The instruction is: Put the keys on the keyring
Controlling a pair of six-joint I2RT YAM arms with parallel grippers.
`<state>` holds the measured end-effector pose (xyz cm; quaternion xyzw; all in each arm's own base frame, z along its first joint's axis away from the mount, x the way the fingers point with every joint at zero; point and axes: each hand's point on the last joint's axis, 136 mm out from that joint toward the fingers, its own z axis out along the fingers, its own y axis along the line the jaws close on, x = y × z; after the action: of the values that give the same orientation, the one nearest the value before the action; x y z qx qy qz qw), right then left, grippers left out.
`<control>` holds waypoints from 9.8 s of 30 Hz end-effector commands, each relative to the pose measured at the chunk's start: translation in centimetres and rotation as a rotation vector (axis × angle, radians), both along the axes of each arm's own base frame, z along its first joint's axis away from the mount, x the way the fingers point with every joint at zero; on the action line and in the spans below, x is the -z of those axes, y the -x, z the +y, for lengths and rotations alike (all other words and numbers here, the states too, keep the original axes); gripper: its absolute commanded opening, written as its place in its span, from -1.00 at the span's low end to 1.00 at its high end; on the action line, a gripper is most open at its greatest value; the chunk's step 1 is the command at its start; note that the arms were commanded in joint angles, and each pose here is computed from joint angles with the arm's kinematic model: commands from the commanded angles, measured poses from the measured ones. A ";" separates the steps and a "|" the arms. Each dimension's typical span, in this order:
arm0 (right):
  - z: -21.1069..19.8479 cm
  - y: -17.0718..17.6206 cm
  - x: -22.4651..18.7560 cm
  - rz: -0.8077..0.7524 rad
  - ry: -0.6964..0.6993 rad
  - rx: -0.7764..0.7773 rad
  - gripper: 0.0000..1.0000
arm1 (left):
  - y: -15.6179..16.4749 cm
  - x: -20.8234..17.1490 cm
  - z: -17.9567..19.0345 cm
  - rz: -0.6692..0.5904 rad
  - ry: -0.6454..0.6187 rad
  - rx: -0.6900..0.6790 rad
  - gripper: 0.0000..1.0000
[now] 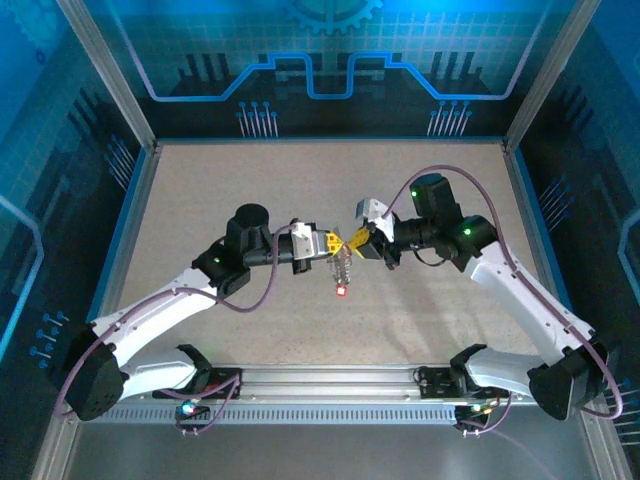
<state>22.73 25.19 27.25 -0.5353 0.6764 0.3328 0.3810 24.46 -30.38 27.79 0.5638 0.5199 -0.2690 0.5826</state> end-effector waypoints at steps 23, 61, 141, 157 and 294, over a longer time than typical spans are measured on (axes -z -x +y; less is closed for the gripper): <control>0.4 -2.2 -0.7 0.152 -0.080 0.024 -1.00 | 1.0 -3.6 -1.6 -0.031 0.244 0.159 -1.00; -2.4 1.1 0.7 -0.259 -0.107 0.027 -0.34 | 1.8 -5.0 -1.7 -0.027 0.284 0.210 -1.00; -3.5 -2.3 -1.9 -0.773 0.637 -0.009 -1.00 | -2.5 2.3 -1.2 0.143 0.100 0.039 -0.91; -1.7 -6.4 -3.4 -0.878 0.802 -0.008 -1.00 | -4.0 1.7 6.2 0.230 0.124 -0.207 -0.02; -20.2 -9.8 10.4 -0.340 -0.086 1.161 0.99 | -8.8 14.4 27.4 0.346 0.186 -1.322 0.98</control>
<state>31.94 7.28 16.36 -0.1666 0.7896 0.0360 0.5895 31.90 -3.49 11.47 0.0161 0.8428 -0.0125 0.5378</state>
